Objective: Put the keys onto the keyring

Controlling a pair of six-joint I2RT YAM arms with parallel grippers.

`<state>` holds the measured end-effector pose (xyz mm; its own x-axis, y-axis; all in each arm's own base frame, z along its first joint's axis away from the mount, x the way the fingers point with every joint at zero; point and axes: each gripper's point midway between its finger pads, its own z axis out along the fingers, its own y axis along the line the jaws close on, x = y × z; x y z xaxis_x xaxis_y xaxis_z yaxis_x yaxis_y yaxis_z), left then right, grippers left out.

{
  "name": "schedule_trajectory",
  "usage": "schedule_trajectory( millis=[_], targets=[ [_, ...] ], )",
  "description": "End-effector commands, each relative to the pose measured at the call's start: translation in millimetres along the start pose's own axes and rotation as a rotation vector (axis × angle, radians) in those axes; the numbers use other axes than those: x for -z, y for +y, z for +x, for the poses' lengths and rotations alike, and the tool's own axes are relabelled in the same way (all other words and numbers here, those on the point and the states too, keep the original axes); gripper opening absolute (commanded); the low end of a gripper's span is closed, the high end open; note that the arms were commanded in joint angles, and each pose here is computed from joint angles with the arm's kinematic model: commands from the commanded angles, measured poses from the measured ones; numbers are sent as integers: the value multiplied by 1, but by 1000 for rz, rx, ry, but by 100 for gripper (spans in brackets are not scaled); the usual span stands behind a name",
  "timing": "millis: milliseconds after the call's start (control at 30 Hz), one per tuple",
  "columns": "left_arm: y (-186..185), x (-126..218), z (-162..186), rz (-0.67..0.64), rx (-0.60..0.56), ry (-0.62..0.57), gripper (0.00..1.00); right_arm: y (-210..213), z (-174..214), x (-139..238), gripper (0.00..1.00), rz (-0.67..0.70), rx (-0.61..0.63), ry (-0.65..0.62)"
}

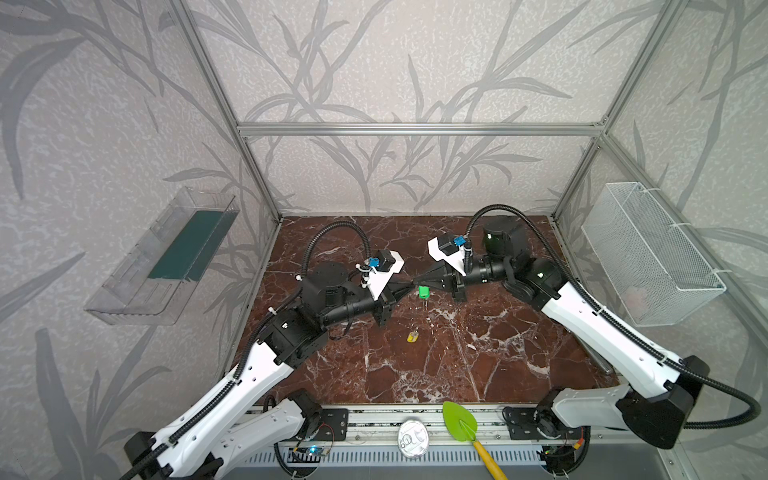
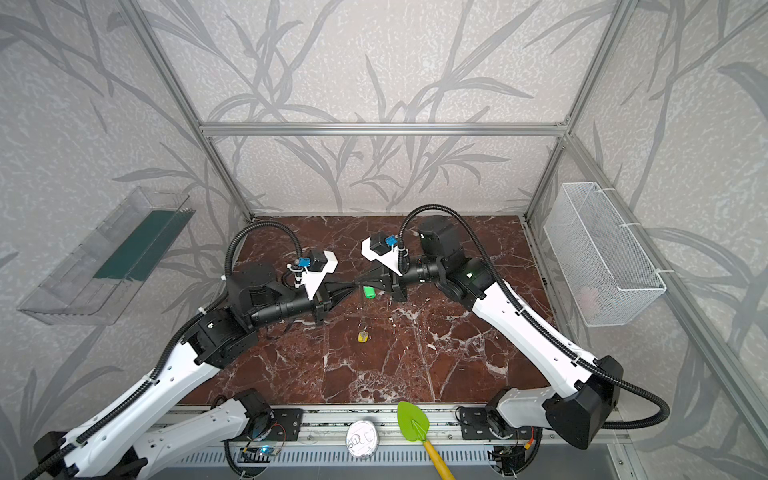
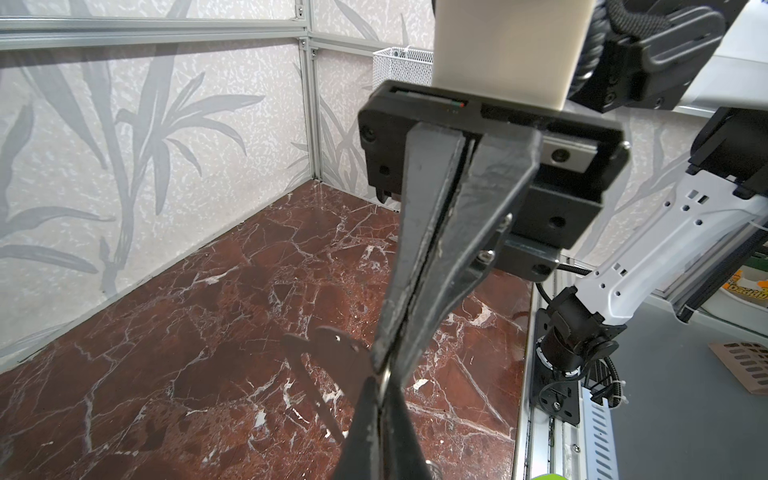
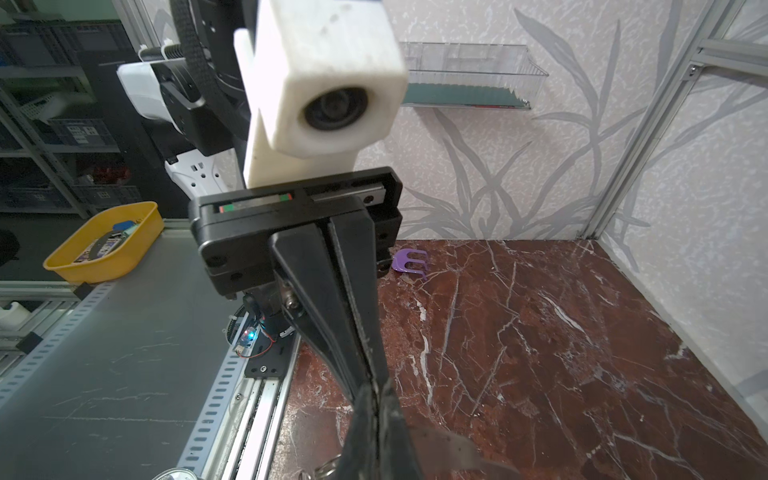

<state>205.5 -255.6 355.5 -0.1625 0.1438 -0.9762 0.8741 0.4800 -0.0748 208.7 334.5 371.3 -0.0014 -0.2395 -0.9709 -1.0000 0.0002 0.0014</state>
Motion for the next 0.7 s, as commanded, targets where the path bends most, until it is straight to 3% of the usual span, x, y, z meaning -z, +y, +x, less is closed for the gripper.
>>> schedule_trajectory(
  millis=[0,167,667],
  targets=[
    [5,3,-16,-38,-22,-50,8,-12,4,6,0,93,5,55],
    [6,2,-14,-41,-15,-33,16,-13,7,8,0,116,33,78],
    [-2,-10,-4,34,-44,47,22,-3,10,5,0,65,68,94]
  ],
)
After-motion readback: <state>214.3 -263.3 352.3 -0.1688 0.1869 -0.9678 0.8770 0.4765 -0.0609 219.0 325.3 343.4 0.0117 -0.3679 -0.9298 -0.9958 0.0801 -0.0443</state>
